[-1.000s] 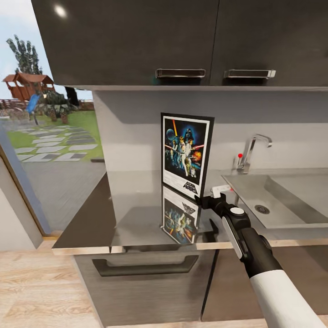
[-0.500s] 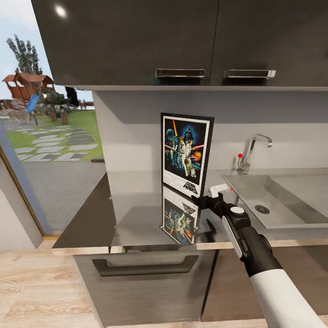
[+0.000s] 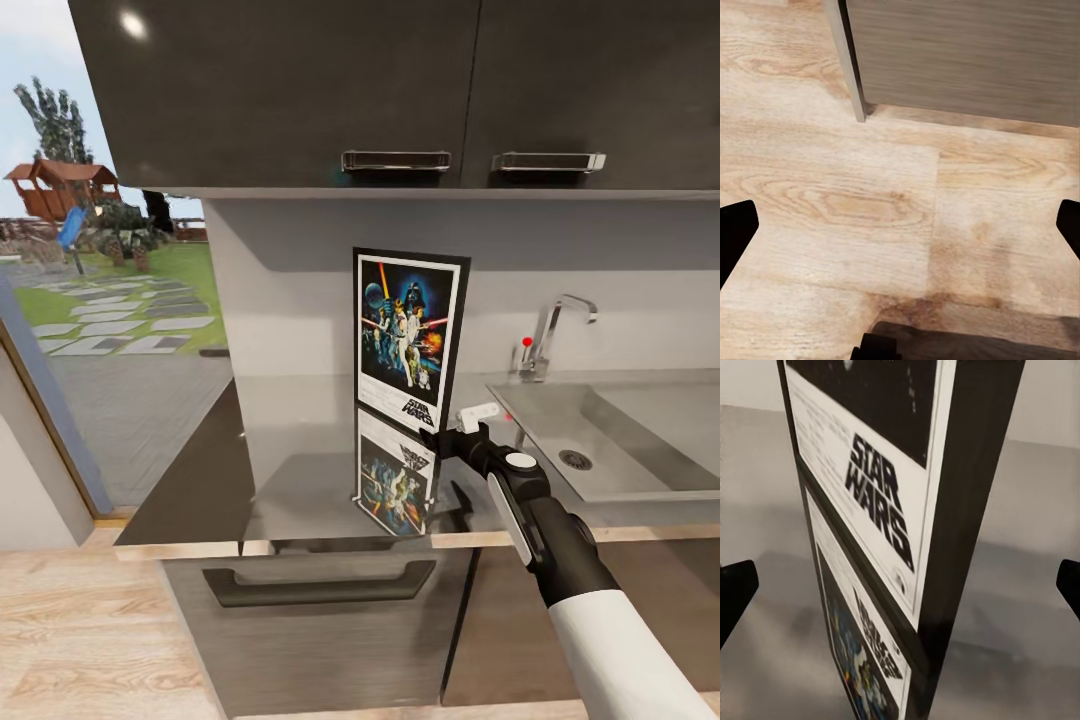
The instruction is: Pick up the poster from the kitchen countertop and hang it on one of the wall nails in the kitchen.
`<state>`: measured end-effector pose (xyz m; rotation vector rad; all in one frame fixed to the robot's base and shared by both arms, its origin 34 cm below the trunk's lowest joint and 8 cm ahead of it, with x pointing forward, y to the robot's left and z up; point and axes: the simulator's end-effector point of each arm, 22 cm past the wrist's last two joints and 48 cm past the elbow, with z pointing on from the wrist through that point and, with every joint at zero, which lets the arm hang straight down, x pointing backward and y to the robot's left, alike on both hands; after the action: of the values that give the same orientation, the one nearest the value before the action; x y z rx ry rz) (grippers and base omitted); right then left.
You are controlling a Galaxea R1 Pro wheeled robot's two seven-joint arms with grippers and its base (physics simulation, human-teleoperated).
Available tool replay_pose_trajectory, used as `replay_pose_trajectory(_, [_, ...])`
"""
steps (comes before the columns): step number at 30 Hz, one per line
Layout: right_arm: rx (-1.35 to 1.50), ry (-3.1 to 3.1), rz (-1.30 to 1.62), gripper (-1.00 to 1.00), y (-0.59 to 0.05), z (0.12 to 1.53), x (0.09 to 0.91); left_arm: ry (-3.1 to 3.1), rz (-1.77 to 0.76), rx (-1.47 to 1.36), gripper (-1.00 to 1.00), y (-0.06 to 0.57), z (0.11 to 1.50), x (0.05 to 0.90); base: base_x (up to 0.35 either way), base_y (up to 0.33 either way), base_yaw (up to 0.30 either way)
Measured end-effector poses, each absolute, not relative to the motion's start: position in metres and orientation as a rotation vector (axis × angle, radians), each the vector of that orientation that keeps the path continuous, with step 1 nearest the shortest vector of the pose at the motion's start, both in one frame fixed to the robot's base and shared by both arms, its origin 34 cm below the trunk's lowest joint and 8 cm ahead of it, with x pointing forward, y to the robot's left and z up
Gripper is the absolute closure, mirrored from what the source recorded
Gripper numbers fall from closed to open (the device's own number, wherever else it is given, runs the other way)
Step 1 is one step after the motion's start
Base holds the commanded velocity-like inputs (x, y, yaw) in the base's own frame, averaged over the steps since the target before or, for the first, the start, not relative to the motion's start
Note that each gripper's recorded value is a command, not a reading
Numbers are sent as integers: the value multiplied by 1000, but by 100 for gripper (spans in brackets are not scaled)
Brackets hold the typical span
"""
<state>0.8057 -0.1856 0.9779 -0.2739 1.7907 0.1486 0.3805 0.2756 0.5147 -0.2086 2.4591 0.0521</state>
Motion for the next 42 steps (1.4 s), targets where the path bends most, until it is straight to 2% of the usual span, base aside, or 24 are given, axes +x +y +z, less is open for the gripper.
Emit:
replay_pose_trajectory(32, [-275,1790,150,-100,-185,978,806,2459,52,-209,-100,276,515,381,45,0,0])
replay_pose_trajectory(33, [-275,1790,150,100,-185,978,806,2459,52,-209,-100,276,515,381,4,0,0])
replay_pose_trajectory(42, [-274,1790,153,100,-185,978,806,2459,52,-209,-100,276,515,381,1,0,0])
